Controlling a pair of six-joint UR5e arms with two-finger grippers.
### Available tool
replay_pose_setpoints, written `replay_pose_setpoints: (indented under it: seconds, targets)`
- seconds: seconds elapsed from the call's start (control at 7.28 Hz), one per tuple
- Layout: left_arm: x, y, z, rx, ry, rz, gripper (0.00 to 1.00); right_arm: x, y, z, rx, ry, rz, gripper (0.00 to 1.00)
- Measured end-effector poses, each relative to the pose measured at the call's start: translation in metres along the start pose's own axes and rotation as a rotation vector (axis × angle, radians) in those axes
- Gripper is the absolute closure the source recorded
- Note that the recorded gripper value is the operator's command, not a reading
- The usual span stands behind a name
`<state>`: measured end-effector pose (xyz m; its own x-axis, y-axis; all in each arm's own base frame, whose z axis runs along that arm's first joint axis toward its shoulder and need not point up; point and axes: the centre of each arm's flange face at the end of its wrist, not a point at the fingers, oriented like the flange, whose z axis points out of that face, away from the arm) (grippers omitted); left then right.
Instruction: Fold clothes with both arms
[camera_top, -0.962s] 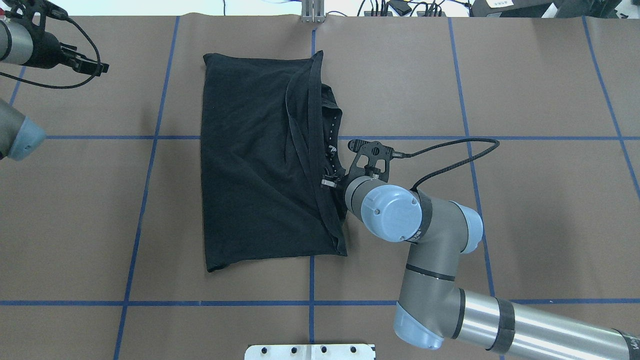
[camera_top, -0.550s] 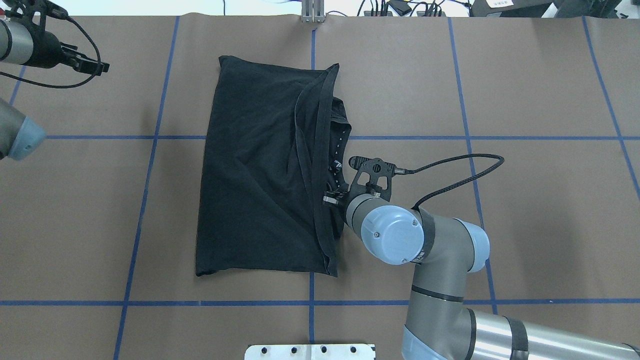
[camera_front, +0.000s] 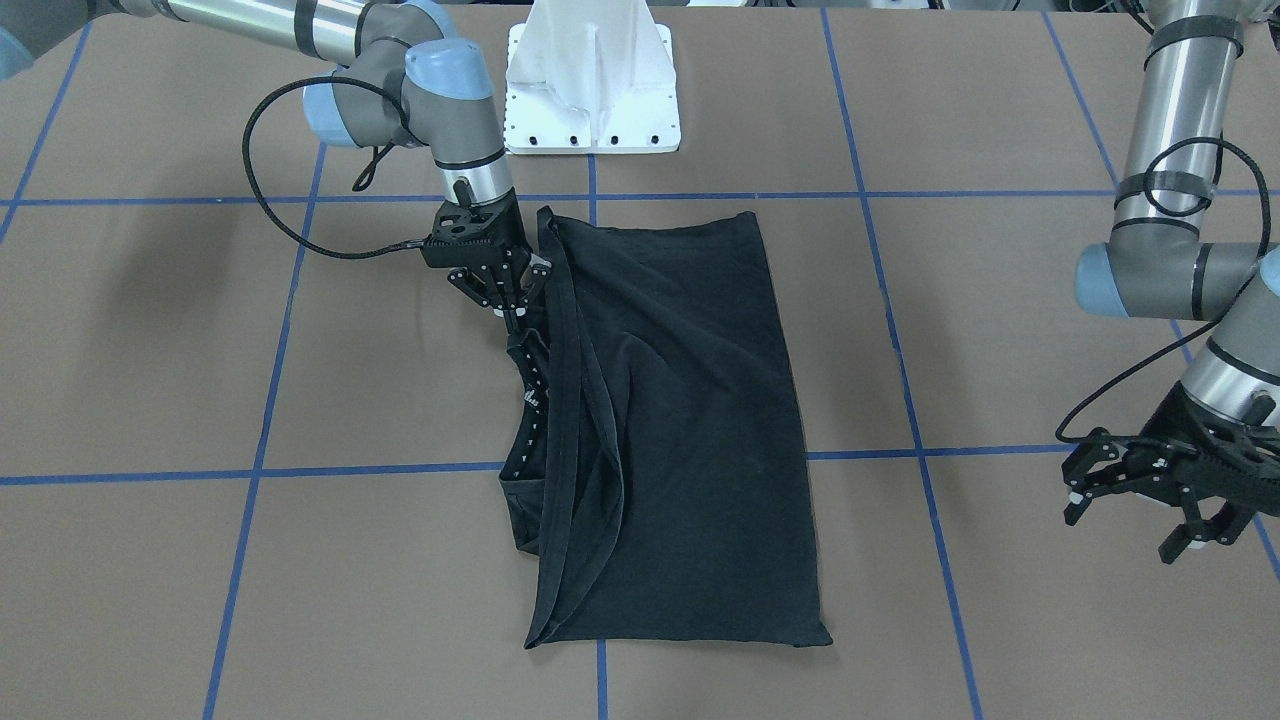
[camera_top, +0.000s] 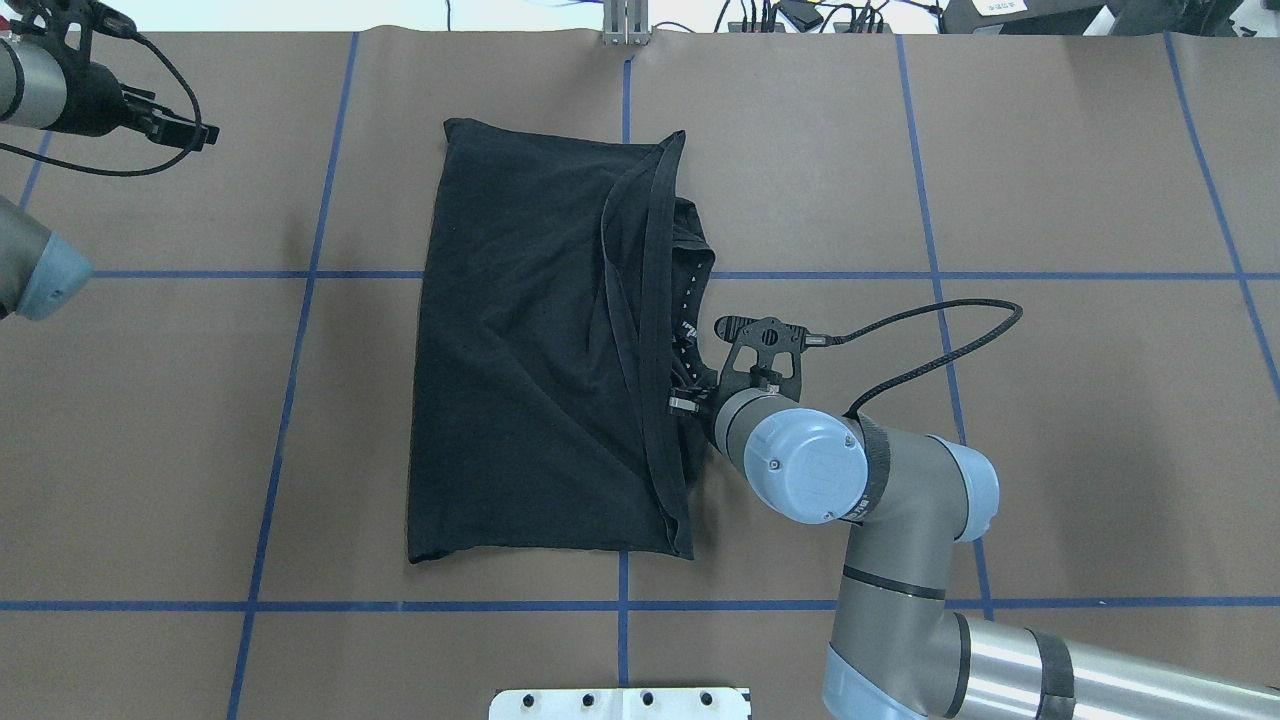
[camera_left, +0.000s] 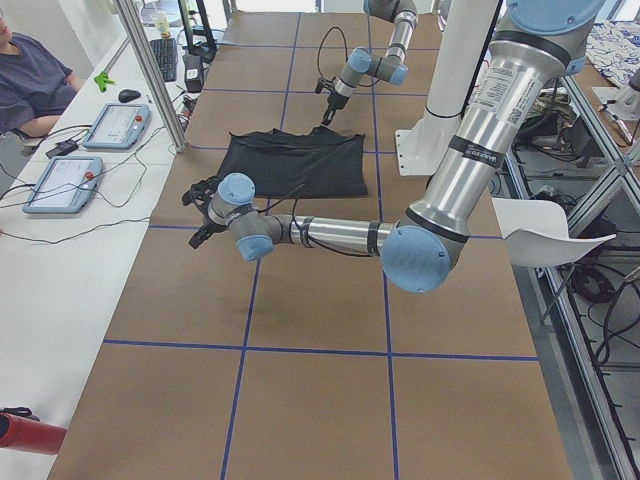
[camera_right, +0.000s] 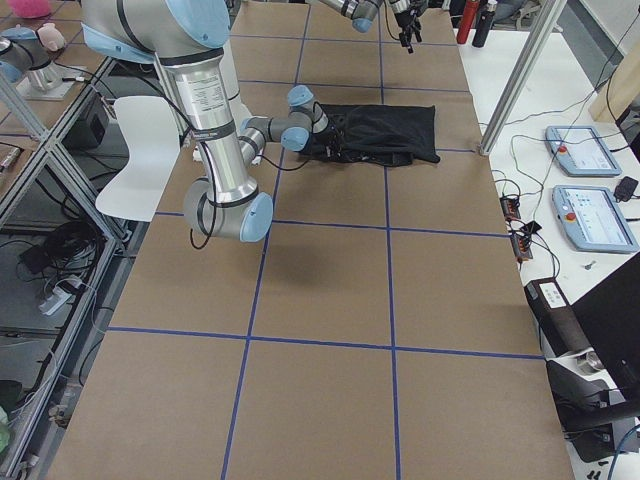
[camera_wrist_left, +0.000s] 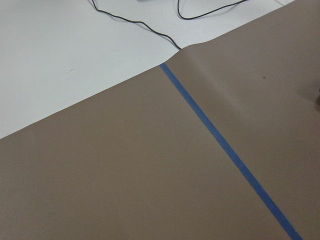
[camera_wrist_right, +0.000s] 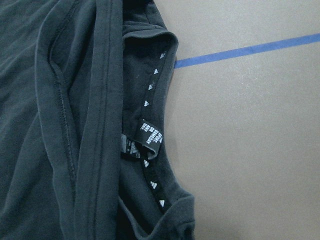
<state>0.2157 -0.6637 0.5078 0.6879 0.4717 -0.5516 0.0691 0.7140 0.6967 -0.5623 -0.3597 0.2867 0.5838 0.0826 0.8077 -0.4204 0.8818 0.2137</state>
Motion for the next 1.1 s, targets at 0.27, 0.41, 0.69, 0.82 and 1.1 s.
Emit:
replay_pose_setpoints:
  seconds: [0.27, 0.41, 0.69, 0.82, 1.1]
  targets:
    - [0.000, 0.000, 0.000, 0.001, 0.000, 0.000, 0.00, -0.001, -0.013, -0.007, 0.002, -0.004, 0.006, 0.00]
    - [0.000, -0.001, 0.000, 0.001, 0.000, 0.000, 0.00, -0.004, -0.029, -0.018, -0.015, 0.014, 0.013, 0.00]
    - [0.001, -0.001, 0.000, 0.001, 0.000, 0.001, 0.00, -0.044, -0.053, -0.044, -0.084, 0.112, 0.008, 0.00]
    - [0.001, -0.001, -0.001, 0.002, 0.001, 0.001, 0.00, -0.075, -0.046, -0.054, -0.106, 0.162, -0.014, 0.00]
    - [0.001, -0.001, -0.001, 0.002, 0.001, 0.000, 0.00, -0.111, 0.000, -0.048, -0.100, 0.266, -0.099, 0.02]
